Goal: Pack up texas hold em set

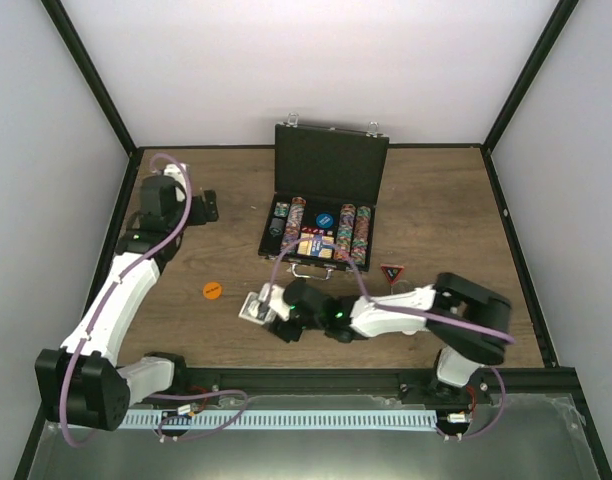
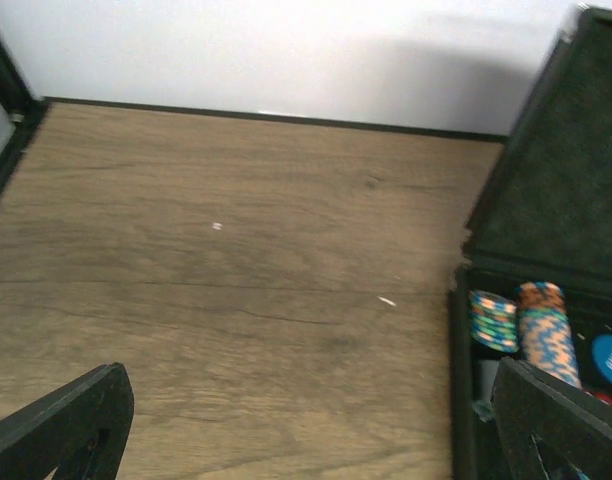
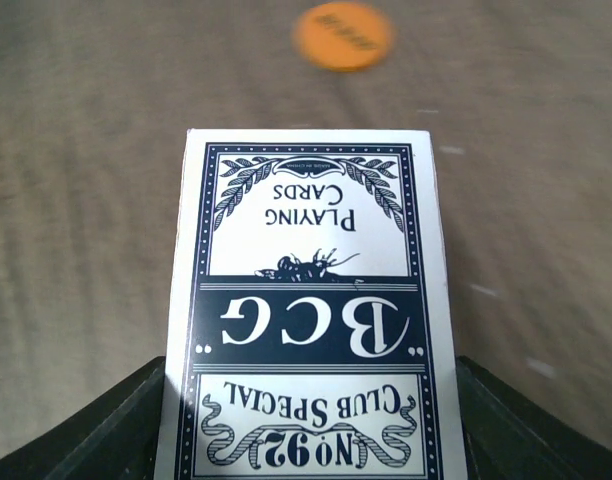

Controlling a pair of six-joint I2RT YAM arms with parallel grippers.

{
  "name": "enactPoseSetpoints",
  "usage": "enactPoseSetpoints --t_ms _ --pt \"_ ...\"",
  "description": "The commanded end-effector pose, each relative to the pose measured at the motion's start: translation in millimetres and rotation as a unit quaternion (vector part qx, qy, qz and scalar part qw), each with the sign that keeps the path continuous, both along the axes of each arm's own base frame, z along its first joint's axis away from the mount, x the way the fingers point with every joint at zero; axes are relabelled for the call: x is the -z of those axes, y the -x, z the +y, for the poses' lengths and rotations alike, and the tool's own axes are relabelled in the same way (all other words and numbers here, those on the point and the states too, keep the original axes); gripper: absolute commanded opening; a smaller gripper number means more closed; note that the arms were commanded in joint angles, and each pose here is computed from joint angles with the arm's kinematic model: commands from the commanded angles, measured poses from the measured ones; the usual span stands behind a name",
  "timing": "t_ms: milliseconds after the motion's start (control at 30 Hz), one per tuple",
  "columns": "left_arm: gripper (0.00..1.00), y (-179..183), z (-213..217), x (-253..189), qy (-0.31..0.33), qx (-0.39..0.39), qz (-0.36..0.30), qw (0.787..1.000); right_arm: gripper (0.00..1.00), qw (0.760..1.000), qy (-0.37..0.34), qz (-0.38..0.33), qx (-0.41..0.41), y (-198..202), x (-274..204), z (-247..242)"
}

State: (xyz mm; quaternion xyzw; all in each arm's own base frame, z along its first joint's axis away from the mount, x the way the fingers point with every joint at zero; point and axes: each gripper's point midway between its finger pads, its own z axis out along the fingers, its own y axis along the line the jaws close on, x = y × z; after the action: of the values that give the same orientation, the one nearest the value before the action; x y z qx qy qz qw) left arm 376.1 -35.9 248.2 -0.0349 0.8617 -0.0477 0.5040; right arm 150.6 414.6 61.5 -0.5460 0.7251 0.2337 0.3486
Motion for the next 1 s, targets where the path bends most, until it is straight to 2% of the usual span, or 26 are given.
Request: enactPoseSetpoints --t_ms 0,67,133,233,367,667,867,967 --pt "1.00 0.6 -40.1 11.6 0.036 0.062 0.019 0.997 0.54 0.990 -0.086 -0.033 0.107 -46.0 -53.4 -34.0" --pt "0.97 6.1 -66.7 16.2 0.097 0.112 0.036 0.988 0.55 0.982 -0.113 -0.058 0.142 -60.4 -73.1 -51.7" --pt "0.92 19.5 -92.9 27.6 0.175 0.154 0.060 0.971 0.56 0.971 -0.142 -0.084 0.175 -73.7 -94.3 -67.5" --pt "0.91 50.2 -140.9 26.1 0.294 0.219 0.071 0.928 0.56 0.957 -0.181 -0.112 0.197 -85.4 -122.8 -84.1" --pt "0.91 82.0 -180.5 20.3 0.367 0.272 0.084 0.885 0.57 0.952 -0.188 -0.140 0.198 -90.8 -137.4 -87.7" --pt "0.91 109.0 -201.7 26.0 0.390 0.327 0.139 0.850 0.57 0.950 -0.205 -0.145 0.187 -88.3 -147.5 -85.1" --pt "0.79 113.0 -199.6 44.4 0.392 0.309 0.168 0.850 0.57 0.947 -0.220 -0.145 0.184 -85.4 -150.5 -86.7" --pt "0.70 117.2 -203.2 44.7 0.396 0.320 0.177 0.842 0.57 0.948 -0.216 -0.148 0.182 -85.8 -149.4 -86.0"
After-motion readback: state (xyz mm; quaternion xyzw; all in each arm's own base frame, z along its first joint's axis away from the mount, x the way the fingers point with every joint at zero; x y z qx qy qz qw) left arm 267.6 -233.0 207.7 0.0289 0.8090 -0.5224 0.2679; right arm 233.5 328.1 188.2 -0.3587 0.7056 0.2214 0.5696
